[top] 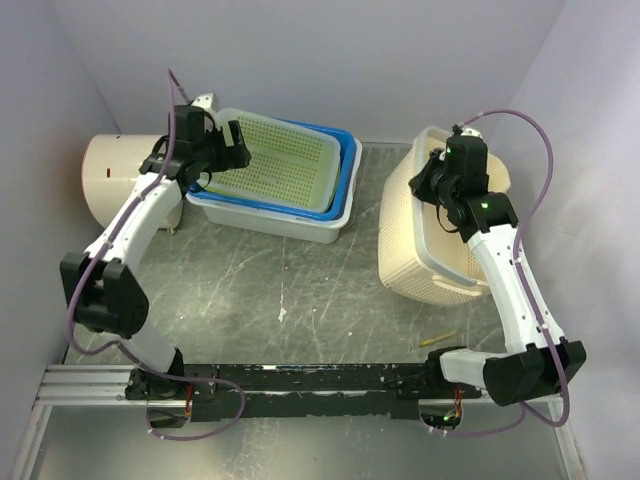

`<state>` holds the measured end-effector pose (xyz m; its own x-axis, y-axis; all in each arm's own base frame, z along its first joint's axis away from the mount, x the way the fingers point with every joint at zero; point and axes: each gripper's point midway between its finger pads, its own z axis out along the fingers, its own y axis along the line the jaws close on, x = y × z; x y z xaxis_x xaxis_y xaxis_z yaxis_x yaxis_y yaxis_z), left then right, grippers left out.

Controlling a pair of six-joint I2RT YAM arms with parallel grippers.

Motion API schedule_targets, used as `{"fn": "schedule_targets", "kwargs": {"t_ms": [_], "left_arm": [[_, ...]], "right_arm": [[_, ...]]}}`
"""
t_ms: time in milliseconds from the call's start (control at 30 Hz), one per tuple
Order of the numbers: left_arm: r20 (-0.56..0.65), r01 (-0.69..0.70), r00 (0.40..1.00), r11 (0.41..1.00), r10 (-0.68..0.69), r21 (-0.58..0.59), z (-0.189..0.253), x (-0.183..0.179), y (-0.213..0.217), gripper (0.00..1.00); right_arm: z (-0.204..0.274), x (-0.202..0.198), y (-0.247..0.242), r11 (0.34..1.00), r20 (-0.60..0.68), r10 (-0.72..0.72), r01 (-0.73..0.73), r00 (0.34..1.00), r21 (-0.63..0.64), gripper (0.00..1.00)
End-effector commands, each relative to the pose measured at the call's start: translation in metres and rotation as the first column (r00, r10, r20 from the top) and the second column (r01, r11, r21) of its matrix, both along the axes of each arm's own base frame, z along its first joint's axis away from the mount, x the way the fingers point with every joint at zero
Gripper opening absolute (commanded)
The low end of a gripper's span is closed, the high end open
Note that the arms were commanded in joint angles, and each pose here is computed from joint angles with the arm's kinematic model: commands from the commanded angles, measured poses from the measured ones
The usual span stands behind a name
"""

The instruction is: Turn the large container upside down

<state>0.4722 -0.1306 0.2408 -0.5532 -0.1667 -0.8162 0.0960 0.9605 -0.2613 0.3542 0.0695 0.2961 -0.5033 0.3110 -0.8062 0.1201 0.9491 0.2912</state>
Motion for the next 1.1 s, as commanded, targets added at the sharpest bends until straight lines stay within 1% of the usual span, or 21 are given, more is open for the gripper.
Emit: {"fn": "schedule_targets", "kwargs": {"t_ms": [0, 100, 200, 300, 367, 433, 567, 600, 700, 733, 800, 833, 900, 967, 1000, 1067], "left_arm": [[0.117, 0.134, 0.985, 0.987, -0.123, -0.087, 0.054, -0.025, -0.026, 1.0], [0.137, 0.163, 0.979, 0.981, -0.148, -0.104, 0.068, -0.039, -0.028, 1.0], [0.147, 0.193, 0.974, 0.974, -0.174, -0.121, 0.078, -0.05, -0.031, 1.0], [0.142, 0.225, 0.968, 0.965, -0.206, -0.133, 0.078, -0.059, -0.037, 1.0], [0.134, 0.241, 0.966, 0.961, -0.223, -0.133, 0.075, -0.064, -0.042, 1.0], [0.124, 0.259, 0.962, 0.957, -0.244, -0.129, 0.071, -0.069, -0.049, 1.0], [0.111, 0.296, 0.953, 0.947, -0.283, -0.128, 0.066, -0.076, -0.063, 1.0], [0.109, 0.302, 0.951, 0.945, -0.289, -0.128, 0.065, -0.077, -0.066, 1.0], [0.101, 0.313, 0.948, 0.941, -0.301, -0.127, 0.06, -0.08, -0.072, 1.0], [0.097, 0.312, 0.949, 0.942, -0.301, -0.126, 0.059, -0.08, -0.073, 1.0], [0.089, 0.311, 0.949, 0.942, -0.302, -0.126, 0.054, -0.08, -0.074, 1.0], [0.086, 0.312, 0.949, 0.941, -0.303, -0.127, 0.053, -0.081, -0.074, 1.0], [0.077, 0.311, 0.95, 0.942, -0.303, -0.126, 0.051, -0.081, -0.075, 1.0], [0.071, 0.31, 0.95, 0.942, -0.304, -0.125, 0.049, -0.081, -0.076, 1.0], [0.069, 0.312, 0.95, 0.942, -0.306, -0.122, 0.049, -0.082, -0.076, 0.99], [0.063, 0.311, 0.95, 0.944, -0.306, -0.113, 0.048, -0.084, -0.076, 1.0]], "right_arm": [[0.058, 0.026, 0.035, 0.966, 0.226, 0.11, -0.158, 0.968, 0.206, 0.0], [0.068, 0.033, 0.034, 0.934, 0.28, 0.097, -0.185, 0.955, 0.306, 0.0], [0.07, 0.037, 0.022, 0.886, 0.308, 0.086, -0.214, 0.947, 0.412, 0.0], [0.065, 0.037, 0.009, 0.805, 0.337, 0.092, -0.27, 0.937, 0.529, 0.0], [0.062, 0.033, 0.002, 0.734, 0.347, 0.093, -0.3, 0.933, 0.61, 0.0], [0.062, 0.029, 0.001, 0.693, 0.363, 0.101, -0.327, 0.926, 0.643, 0.0], [0.059, 0.028, -0.004, 0.728, 0.332, 0.088, -0.288, 0.939, 0.622, 0.0], [0.058, 0.03, -0.007, 0.748, 0.323, 0.082, -0.273, 0.943, 0.605, 0.0], [0.036, 0.036, -0.021, 0.851, 0.229, 0.058, -0.168, 0.972, 0.497, 0.0], [0.022, 0.038, -0.027, 0.883, 0.176, 0.041, -0.118, 0.984, 0.455, 0.04], [0.004, 0.039, -0.029, 0.926, 0.114, 0.03, -0.071, 0.993, 0.372, 0.22], [-0.003, 0.04, -0.027, 0.941, 0.092, 0.027, -0.057, 0.995, 0.335, 0.33], [-0.013, 0.039, -0.002, 0.966, 0.054, 0.074, -0.085, 0.996, 0.244, 0.5], [-0.021, 0.039, 0.022, 0.979, 0.012, 0.13, -0.13, 0.991, 0.157, 0.6], [-0.026, 0.038, 0.033, 0.98, -0.019, 0.16, -0.157, 0.987, 0.12, 0.62], [-0.035, 0.037, 0.042, 0.985, -0.078, 0.17, -0.167, 0.982, 0.036, 0.68]]}}
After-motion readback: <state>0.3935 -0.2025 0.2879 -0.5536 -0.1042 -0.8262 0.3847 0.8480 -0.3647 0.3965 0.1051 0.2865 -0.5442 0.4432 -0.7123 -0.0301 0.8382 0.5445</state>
